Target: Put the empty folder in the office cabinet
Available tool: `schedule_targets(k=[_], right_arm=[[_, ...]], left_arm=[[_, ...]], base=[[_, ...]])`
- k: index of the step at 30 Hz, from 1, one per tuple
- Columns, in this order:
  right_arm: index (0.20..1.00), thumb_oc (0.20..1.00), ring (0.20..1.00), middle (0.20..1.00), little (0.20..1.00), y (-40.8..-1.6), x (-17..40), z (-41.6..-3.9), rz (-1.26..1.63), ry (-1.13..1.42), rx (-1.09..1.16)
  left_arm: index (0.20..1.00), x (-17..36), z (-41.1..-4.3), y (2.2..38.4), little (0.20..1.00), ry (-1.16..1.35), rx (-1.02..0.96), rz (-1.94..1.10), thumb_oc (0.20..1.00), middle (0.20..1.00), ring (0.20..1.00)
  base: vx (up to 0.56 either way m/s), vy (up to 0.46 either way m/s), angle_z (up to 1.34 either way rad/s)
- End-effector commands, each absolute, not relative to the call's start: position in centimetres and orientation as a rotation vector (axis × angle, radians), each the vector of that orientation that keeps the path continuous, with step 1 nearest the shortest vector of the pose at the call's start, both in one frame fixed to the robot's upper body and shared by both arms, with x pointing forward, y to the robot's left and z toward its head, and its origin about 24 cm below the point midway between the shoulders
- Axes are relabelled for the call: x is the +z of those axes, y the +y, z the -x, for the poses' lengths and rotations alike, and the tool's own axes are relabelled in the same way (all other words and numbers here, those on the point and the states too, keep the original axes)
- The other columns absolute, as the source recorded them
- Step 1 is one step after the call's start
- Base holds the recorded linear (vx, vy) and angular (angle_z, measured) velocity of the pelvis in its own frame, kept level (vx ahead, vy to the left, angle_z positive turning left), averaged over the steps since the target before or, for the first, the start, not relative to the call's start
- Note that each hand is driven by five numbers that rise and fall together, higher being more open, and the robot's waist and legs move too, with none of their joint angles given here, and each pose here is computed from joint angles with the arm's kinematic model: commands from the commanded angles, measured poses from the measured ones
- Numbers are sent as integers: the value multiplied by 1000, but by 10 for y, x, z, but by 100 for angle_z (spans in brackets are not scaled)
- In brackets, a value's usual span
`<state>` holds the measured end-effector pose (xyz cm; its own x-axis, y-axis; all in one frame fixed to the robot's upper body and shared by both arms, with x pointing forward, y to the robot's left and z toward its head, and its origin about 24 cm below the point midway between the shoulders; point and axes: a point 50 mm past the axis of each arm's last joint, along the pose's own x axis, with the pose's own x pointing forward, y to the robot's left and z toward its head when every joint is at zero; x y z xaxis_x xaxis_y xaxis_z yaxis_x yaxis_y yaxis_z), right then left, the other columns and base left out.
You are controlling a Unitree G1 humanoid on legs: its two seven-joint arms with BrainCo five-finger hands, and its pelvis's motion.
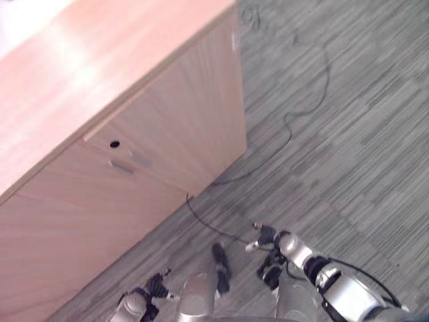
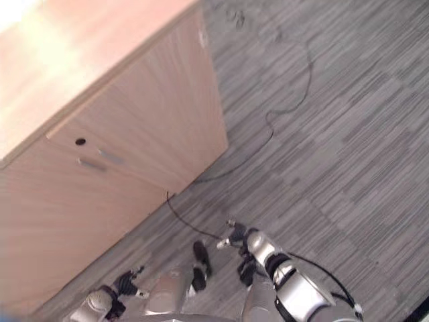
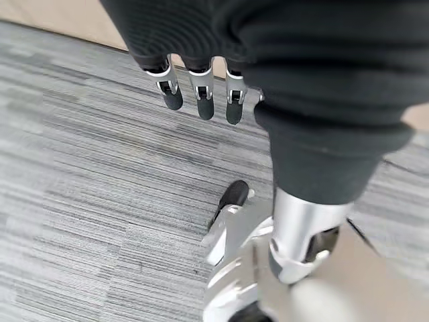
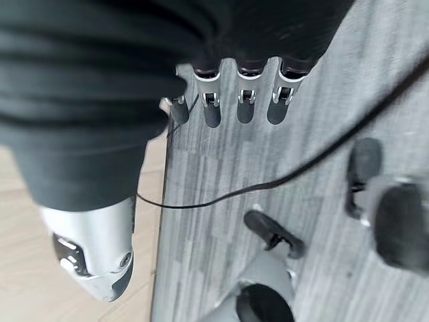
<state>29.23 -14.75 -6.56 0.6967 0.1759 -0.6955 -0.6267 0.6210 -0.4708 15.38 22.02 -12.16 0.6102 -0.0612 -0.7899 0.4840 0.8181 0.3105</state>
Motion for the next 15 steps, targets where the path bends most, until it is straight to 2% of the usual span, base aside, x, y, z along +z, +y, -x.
schedule_targets(k=[1, 9, 10, 15], right_arm=[[1000, 1000, 1000, 1000, 1000, -125, -66, -294, 689, 638, 494], [1000, 1000, 1000, 1000, 1000, -123, -65, -297, 802, 629, 487], [1000, 1000, 1000, 1000, 1000, -127, -67, -296, 942, 629, 513], [1000, 1000, 1000, 1000, 1000, -156, -81, -282, 1295, 716, 579]], left_arm=[[1000, -118, -152, 221, 1000, 853, -345, -466, 1000, 1000, 1000], [1000, -114, -157, 216, 1000, 827, -350, -453, 1000, 1000, 1000], [1000, -113, -156, 216, 1000, 825, -354, -459, 1000, 1000, 1000], [1000, -110, -157, 217, 1000, 815, -377, -467, 1000, 1000, 1000]], base=[[-114, 37, 23], [8, 4, 11], [-13, -12, 4], [-2, -2, 1]])
